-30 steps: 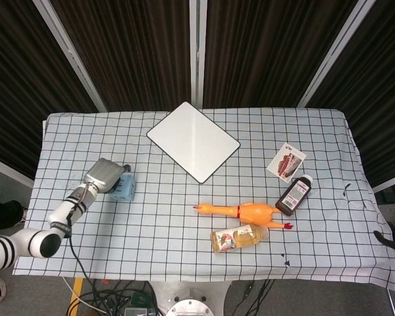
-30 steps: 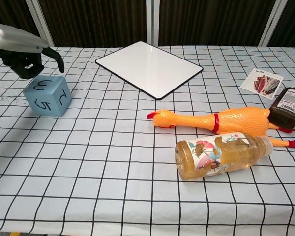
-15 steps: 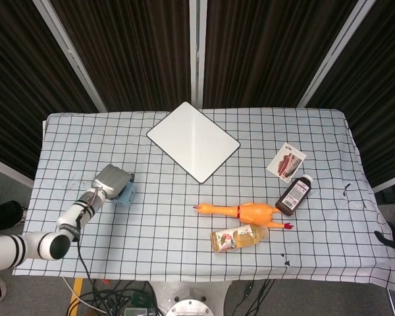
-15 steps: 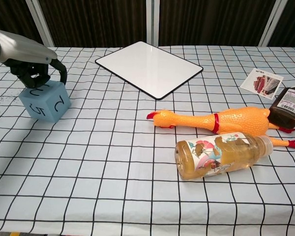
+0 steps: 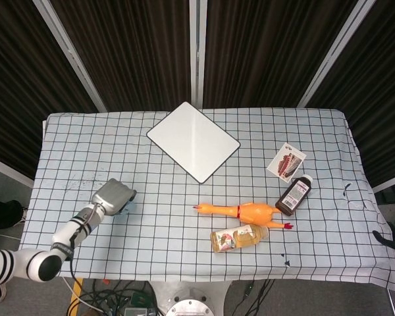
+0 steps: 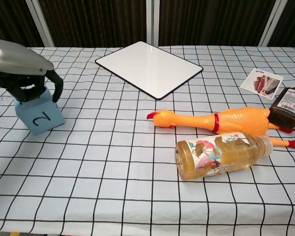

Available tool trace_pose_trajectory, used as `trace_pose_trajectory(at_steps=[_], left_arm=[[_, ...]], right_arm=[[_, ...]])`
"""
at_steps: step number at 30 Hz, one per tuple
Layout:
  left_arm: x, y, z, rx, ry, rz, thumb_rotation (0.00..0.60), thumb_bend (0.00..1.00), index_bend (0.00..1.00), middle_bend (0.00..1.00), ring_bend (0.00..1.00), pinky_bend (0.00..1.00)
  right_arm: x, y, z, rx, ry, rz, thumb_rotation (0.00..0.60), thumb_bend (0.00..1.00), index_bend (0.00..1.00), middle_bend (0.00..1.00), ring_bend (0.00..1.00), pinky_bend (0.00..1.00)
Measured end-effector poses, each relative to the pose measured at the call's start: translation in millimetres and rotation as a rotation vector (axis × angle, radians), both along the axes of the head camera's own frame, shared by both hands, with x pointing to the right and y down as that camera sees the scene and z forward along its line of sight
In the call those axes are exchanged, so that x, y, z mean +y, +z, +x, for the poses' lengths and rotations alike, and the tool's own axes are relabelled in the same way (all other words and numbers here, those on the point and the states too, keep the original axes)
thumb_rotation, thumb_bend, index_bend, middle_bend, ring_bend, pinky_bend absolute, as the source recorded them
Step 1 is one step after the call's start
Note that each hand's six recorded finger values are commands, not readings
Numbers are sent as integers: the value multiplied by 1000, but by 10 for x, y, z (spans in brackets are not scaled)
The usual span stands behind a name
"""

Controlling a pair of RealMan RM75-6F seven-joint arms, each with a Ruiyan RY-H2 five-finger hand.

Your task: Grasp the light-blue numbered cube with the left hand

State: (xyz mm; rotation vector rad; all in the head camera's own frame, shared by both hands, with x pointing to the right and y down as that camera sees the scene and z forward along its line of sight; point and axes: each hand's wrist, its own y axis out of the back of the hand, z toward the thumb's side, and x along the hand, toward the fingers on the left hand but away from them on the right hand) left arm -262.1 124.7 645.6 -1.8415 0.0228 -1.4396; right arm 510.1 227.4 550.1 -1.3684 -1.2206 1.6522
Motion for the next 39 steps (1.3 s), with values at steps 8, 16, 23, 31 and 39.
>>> trace_pose_trajectory(at_steps=[8, 16, 23, 31, 39], left_arm=[[178, -80, -37, 19, 12, 1, 600, 705, 385, 815, 847, 745], [215, -93, -137, -6, 2, -3, 600, 709, 395, 817, 850, 745], [261, -140, -161, -1, -5, -8, 600, 713, 404, 818, 851, 746], [258, -306, -190, 81, -81, 57, 600, 688, 385, 766, 816, 709], [262, -672, -939, 115, -366, 386, 600, 631, 254, 285, 229, 392]], right_arm=[[2, -17, -16, 3, -4, 3, 600, 53, 0, 0, 0, 0], [1, -8, -40, 3, -8, -1, 600, 52, 0, 0, 0, 0], [-1, -3, -57, 2, -13, -2, 600, 53, 0, 0, 0, 0], [8, -40, -53, 2, -15, 9, 600, 52, 0, 0, 0, 0], [61, -68, -69, -28, -26, 9, 600, 46, 0, 0, 0, 0]])
